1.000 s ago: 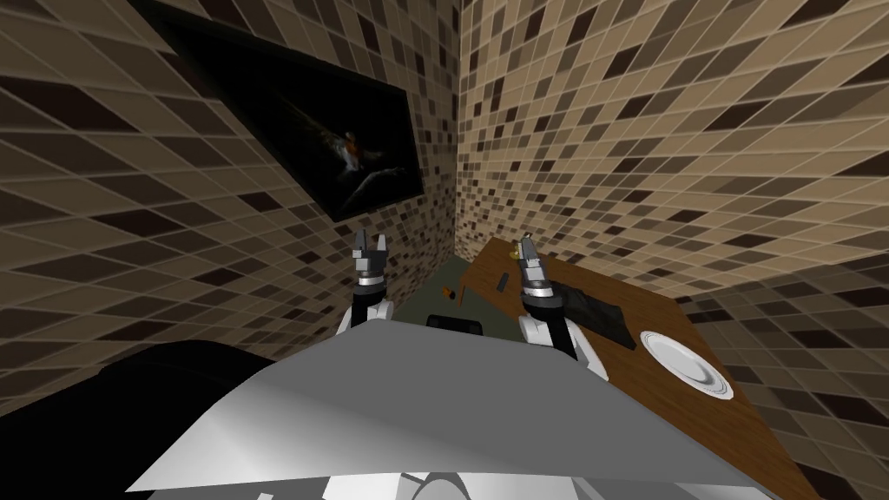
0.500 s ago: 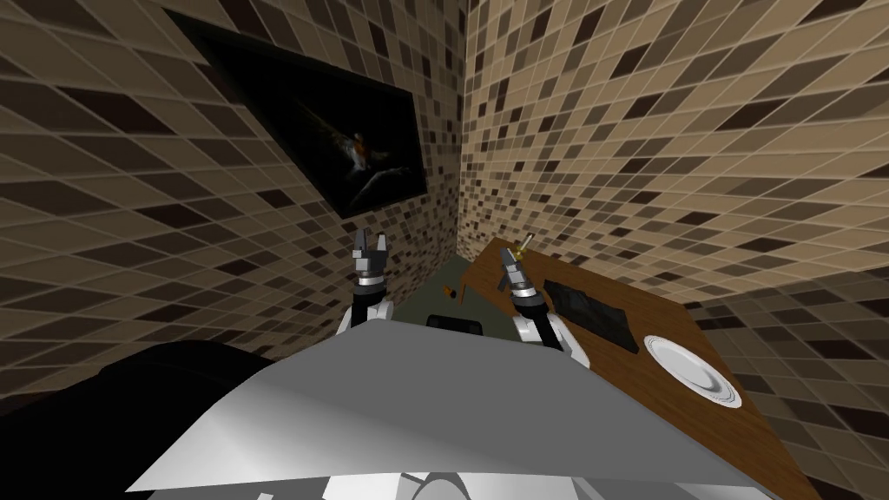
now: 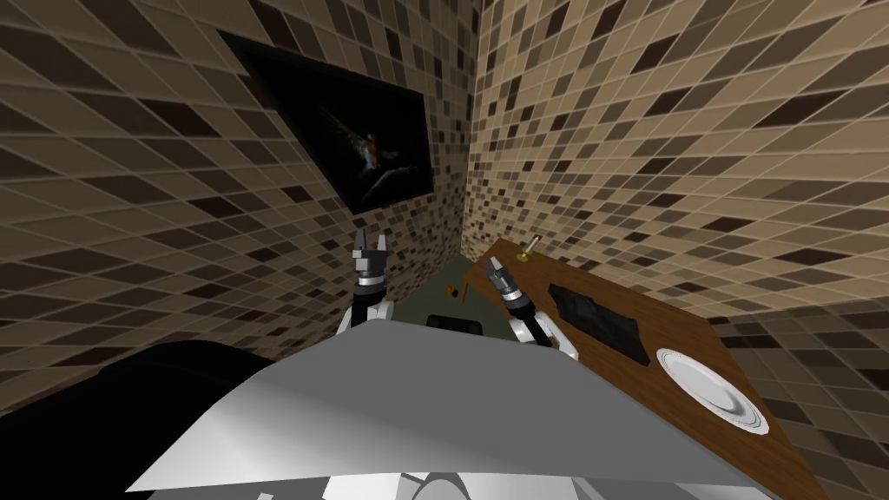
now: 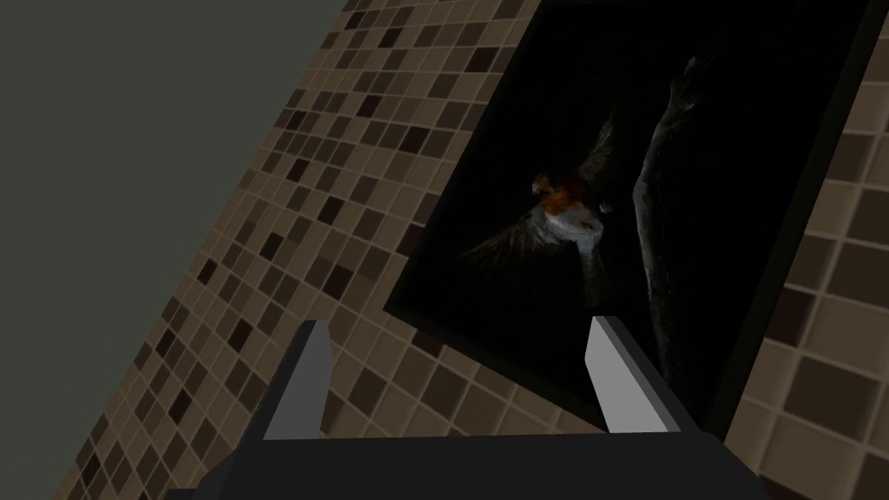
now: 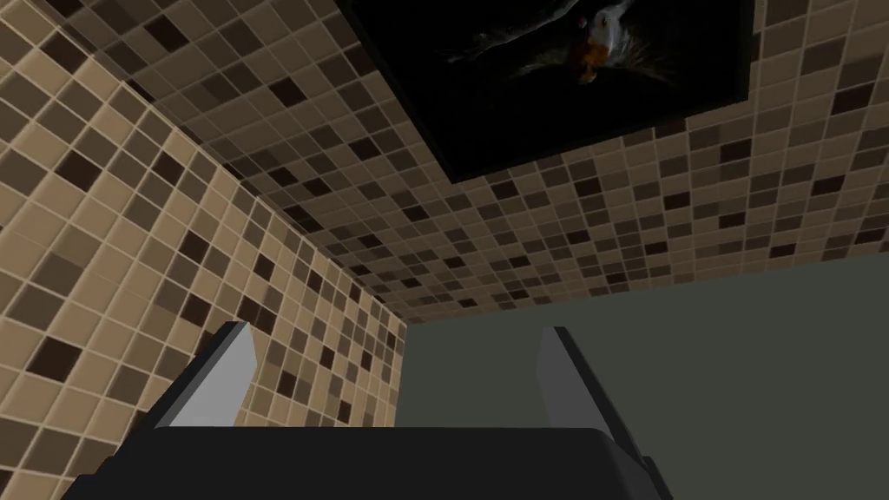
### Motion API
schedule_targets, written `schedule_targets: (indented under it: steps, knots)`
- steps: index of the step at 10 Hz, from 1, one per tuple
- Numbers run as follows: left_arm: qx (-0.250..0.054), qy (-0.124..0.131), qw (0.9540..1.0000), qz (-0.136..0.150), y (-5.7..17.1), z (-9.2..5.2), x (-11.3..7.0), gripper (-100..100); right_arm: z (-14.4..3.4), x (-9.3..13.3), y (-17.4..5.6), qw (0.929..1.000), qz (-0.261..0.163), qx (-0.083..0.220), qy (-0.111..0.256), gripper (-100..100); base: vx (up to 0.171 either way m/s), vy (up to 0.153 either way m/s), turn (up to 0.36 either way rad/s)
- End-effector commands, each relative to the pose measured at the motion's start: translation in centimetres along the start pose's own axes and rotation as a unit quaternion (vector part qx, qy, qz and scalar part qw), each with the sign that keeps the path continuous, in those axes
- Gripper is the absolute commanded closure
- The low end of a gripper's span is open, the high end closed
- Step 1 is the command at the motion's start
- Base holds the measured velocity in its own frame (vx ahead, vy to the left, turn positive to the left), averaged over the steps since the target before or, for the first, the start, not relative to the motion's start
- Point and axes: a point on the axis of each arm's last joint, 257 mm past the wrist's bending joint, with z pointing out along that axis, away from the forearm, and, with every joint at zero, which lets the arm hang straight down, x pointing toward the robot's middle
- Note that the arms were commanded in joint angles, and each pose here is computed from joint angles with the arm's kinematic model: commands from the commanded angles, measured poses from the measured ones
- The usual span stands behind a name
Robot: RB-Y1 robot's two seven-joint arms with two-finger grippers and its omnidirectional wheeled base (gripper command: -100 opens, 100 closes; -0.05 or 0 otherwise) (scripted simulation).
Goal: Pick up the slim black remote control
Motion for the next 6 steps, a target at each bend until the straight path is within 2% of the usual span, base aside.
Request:
schedule_targets:
  steps: [1, 2, 3, 4, 5, 6]
  knots:
    - [0.0, 0.0, 1.0, 0.0, 0.0, 0.0, 0.0, 0, -0.8, 2.9, -0.1, 0.9987, -0.028, -0.011, 0.042, -100, -0.025, -0.025, 0.144]
    - [0.0, 0.0, 1.0, 0.0, 0.0, 0.0, 0.0, 0, -1.2, 3.3, -0.7, 0.9985, -0.026, -0.004, 0.048, -100, -0.019, -0.024, 0.088]
    - [0.0, 0.0, 1.0, 0.0, 0.0, 0.0, 0.0, 0, -1.7, 5.4, -0.4, 0.9952, -0.052, -0.022, 0.08, -100, -0.018, -0.023, 0.2]
    - [0.0, 0.0, 1.0, 0.0, 0.0, 0.0, 0.0, 0, -2.2, 5.9, -1.2, 0.9949, -0.05, -0.013, 0.087, -100, -0.015, -0.023, 0.087]
    - [0.0, 0.0, 1.0, 0.0, 0.0, 0.0, 0.0, 0, -3.1, 8.1, -1.2, 0.9892, -0.075, -0.029, 0.122, -100, -0.017, -0.026, 0.19]
    - [0.0, 0.0, 1.0, 0.0, 0.0, 0.0, 0.0, 0, -3.4, 8.4, -1.7, 0.9889, -0.074, -0.023, 0.127, -100, -0.011, -0.03, 0.087]
